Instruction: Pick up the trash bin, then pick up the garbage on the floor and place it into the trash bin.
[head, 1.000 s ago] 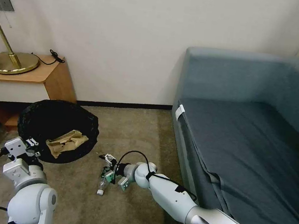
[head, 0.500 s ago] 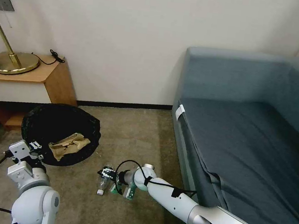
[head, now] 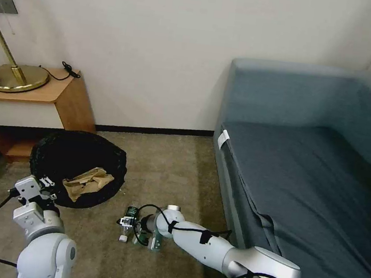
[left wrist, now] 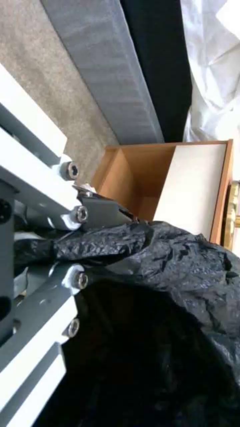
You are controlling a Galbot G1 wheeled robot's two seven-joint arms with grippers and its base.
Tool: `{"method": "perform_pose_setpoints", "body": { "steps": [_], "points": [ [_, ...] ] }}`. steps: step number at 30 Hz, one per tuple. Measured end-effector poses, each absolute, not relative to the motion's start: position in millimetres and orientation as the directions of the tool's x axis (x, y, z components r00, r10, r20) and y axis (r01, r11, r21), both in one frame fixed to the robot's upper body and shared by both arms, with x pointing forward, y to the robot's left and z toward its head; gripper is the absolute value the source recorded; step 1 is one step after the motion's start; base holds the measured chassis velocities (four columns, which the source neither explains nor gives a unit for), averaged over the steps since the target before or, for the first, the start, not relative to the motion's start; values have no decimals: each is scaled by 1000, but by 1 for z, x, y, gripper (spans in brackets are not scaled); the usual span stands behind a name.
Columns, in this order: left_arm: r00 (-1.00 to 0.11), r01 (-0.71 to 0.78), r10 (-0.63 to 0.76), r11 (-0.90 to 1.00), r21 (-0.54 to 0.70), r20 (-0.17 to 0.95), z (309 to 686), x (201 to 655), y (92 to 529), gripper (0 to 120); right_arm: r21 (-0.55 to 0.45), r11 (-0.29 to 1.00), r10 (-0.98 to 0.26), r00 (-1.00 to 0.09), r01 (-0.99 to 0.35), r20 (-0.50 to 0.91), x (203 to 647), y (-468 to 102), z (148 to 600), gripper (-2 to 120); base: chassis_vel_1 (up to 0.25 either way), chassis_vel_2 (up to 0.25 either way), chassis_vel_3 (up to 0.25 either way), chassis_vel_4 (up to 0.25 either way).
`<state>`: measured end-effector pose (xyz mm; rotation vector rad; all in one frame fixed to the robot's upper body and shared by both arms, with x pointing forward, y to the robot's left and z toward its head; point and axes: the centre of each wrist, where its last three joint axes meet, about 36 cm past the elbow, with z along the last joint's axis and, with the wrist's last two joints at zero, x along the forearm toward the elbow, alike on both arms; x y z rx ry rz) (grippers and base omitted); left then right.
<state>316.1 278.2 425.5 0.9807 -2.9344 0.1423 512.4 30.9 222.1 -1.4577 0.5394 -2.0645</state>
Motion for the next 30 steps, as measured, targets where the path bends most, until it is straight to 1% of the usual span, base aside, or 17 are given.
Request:
{"method": "perform_pose_setpoints", "body": {
  "steps": [13,30],
  "points": [
    [-799,-601,-598,797,-61,61,426,315,276,4,-554,-803,-595,-287,219,750,510,26,210,100,0,0,0,0],
    [-800,-599,-596,798,-57,64,423,315,275,4,-550,-809,-587,-316,208,745,515,18,205,100,0,0,0,0]
  ]
}}
